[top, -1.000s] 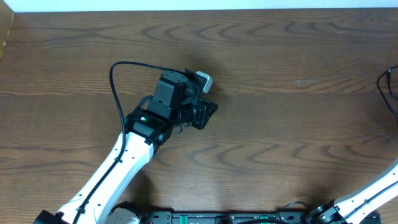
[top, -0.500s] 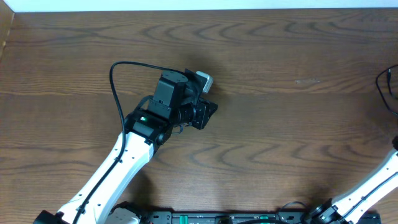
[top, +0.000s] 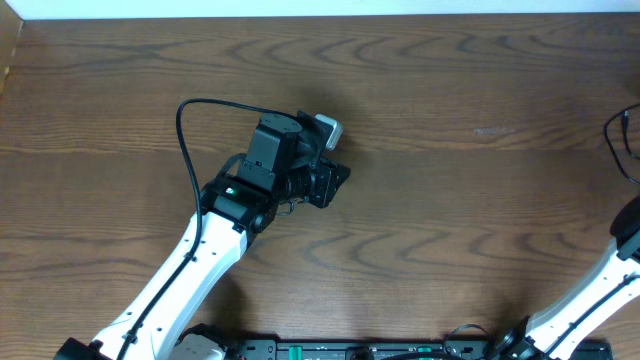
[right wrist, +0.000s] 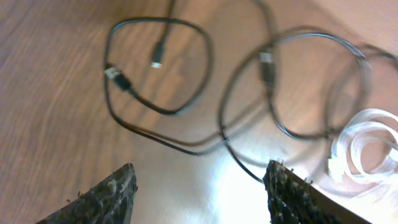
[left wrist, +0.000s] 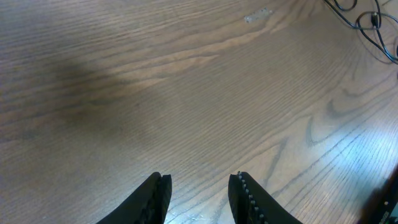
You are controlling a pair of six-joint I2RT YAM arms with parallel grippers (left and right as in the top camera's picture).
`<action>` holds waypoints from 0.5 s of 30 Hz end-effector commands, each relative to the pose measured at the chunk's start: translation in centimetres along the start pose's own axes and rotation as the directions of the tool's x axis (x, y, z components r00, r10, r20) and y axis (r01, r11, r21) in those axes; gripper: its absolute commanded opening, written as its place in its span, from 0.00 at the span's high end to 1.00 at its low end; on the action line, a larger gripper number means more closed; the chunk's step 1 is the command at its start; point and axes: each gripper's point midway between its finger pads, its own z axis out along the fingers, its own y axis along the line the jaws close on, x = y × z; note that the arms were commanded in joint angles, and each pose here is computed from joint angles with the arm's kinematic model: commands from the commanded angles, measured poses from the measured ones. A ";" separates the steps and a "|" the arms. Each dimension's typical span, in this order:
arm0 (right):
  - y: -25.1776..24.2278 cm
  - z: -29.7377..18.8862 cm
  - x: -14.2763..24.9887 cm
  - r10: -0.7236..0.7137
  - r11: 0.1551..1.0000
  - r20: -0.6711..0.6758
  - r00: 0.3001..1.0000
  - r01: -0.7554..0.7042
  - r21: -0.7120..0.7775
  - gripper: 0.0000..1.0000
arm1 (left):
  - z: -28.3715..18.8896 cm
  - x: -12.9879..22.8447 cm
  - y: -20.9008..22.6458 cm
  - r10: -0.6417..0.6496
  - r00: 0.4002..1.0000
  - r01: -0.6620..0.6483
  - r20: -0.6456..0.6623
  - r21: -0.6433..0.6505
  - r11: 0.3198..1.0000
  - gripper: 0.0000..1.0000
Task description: Untangle cables
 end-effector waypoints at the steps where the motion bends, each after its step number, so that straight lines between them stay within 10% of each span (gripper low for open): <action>1: -2.5 -4.1 -0.7 0.142 0.982 0.101 0.985 -0.153 0.106 0.36 | 0.0 -0.7 -0.1 0.008 1.000 -0.008 0.012 -0.006 1.000 0.60; 15: 1.2 -14.6 4.0 -0.062 0.983 0.087 0.994 0.076 -0.166 0.43 | -2.8 -2.4 6.7 -0.112 0.988 0.129 0.111 -0.161 0.978 0.56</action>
